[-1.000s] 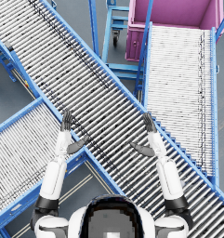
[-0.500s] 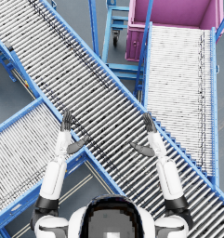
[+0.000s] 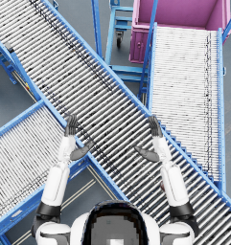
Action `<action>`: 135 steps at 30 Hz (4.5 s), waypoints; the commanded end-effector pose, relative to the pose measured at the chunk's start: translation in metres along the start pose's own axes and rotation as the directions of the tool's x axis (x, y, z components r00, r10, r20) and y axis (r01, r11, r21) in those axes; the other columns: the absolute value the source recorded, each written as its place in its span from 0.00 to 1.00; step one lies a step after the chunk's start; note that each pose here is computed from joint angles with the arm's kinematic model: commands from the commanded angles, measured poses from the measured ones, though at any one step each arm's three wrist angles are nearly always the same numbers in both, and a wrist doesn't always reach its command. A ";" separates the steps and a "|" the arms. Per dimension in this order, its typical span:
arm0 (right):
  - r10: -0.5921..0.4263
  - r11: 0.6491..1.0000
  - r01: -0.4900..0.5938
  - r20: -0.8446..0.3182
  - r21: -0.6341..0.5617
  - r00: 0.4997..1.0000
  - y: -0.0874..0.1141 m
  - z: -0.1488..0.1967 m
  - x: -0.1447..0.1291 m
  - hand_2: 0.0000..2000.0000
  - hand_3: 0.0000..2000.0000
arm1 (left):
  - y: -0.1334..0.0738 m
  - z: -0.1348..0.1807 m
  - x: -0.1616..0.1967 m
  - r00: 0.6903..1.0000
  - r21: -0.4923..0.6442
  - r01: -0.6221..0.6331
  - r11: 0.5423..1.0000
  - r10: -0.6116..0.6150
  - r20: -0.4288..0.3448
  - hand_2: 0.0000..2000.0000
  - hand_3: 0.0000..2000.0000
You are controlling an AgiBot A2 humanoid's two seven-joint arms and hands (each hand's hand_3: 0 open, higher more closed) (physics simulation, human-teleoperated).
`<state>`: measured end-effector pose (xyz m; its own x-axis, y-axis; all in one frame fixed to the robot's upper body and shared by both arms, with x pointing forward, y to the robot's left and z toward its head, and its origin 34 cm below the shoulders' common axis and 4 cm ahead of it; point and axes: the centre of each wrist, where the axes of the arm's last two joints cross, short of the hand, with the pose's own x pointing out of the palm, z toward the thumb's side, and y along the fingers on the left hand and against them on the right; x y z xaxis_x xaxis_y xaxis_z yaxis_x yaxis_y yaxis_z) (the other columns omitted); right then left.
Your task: Pick up the oil and place it on the left assembly line, put the cola on the right, and keep Sprite still
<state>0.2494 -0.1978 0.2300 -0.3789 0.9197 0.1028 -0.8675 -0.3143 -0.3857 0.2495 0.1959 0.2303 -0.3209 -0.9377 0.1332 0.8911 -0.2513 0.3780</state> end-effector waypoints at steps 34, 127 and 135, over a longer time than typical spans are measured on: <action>-0.415 0.871 0.194 -0.465 -0.451 0.782 -0.009 0.093 -0.038 0.00 0.00 | 0.013 0.110 -0.055 0.770 0.496 -0.163 0.853 0.424 -0.476 0.00 0.00; -0.100 0.797 0.199 -0.201 0.570 0.975 -0.001 -0.192 0.003 0.00 0.00 | 0.012 0.071 -0.040 0.900 0.379 -0.181 0.908 0.308 -0.308 0.00 0.00; -0.067 0.784 0.196 -0.234 0.589 0.970 -0.011 -0.201 0.016 1.00 1.00 | 0.012 0.075 -0.045 0.894 0.394 -0.199 0.897 0.331 -0.303 0.00 0.00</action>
<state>0.3171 -0.1374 0.0548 -0.2041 0.9756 -0.0815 -0.9543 -0.1797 0.2388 0.2509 0.2508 0.2927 0.0975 -0.9947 -0.0341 0.7488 0.0507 0.6609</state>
